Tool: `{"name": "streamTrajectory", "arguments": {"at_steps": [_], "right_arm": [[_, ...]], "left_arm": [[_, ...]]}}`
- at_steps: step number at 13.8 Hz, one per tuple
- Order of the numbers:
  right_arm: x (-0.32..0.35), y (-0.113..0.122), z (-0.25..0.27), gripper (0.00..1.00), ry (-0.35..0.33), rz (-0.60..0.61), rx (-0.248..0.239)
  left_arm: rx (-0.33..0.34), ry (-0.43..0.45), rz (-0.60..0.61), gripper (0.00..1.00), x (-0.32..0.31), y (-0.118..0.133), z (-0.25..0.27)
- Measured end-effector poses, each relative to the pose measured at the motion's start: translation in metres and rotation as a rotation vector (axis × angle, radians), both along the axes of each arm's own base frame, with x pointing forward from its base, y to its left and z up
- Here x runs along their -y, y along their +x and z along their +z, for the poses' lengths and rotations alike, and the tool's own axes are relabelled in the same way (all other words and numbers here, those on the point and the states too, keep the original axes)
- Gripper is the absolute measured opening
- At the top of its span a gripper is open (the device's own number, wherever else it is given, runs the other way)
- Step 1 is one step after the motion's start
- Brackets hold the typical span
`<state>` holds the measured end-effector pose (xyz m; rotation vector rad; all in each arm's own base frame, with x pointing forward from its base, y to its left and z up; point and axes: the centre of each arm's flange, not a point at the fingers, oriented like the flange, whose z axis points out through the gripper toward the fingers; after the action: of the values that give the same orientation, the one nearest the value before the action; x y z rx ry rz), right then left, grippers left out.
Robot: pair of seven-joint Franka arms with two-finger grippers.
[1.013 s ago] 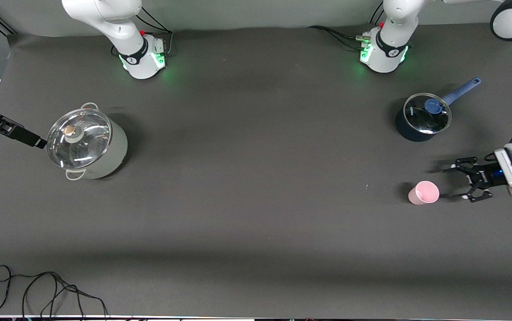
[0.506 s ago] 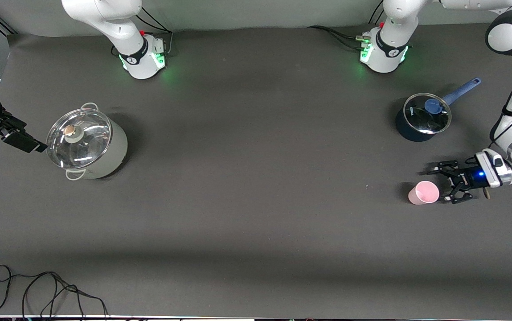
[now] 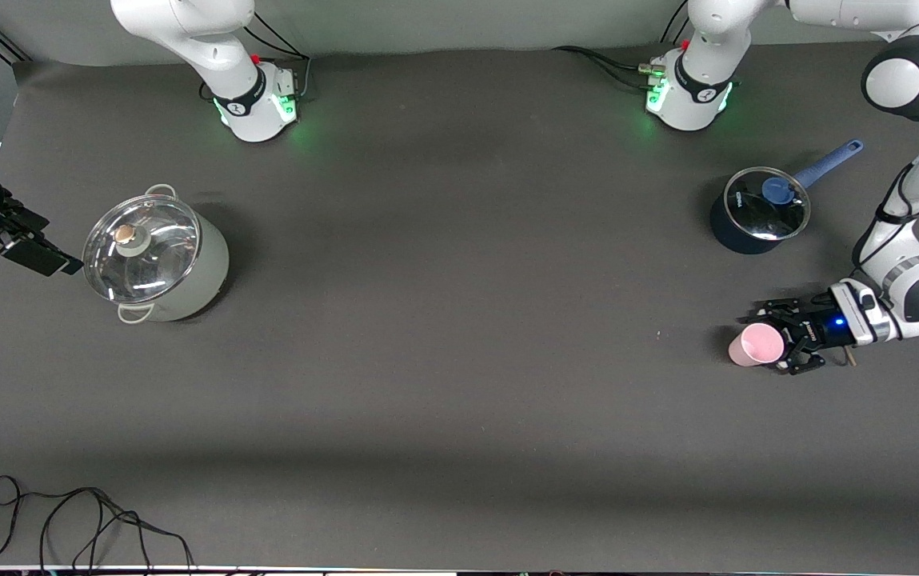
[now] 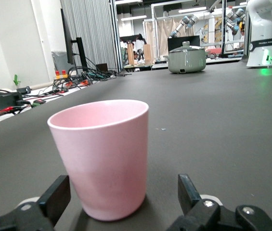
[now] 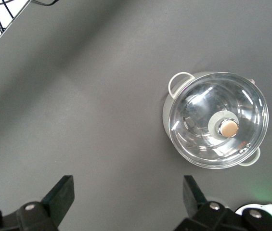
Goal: Transfer pink cup from left to right arm
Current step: 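Close the left gripper around the pink cup, then lift the pink cup with the left gripper toward the table middle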
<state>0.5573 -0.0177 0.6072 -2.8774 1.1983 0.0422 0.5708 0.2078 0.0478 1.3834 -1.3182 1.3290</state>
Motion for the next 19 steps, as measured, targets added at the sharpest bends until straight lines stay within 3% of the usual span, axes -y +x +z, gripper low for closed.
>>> {"name": "streamTrajectory", "arguments": {"at_steps": [7,10,15,19], "right_arm": [[0.003,0.001,0.001,1.0,0.0,-0.006,0.011],[0.003,0.001,0.001,1.0,0.0,-0.006,0.011],[0.003,0.001,0.001,1.0,-0.001,-0.006,0.013],[0.003,0.001,0.001,1.0,-0.001,-0.007,0.015]], "left_arm": [[0.013,-0.027,0.017,0.96,0.02,0.011,-0.003],[0.021,-0.023,0.024,0.68,0.025,0.017,-0.002],[0.052,-0.063,0.01,0.68,0.058,0.036,0.01],[0.049,-0.093,-0.011,0.68,0.132,0.083,0.048]]}}
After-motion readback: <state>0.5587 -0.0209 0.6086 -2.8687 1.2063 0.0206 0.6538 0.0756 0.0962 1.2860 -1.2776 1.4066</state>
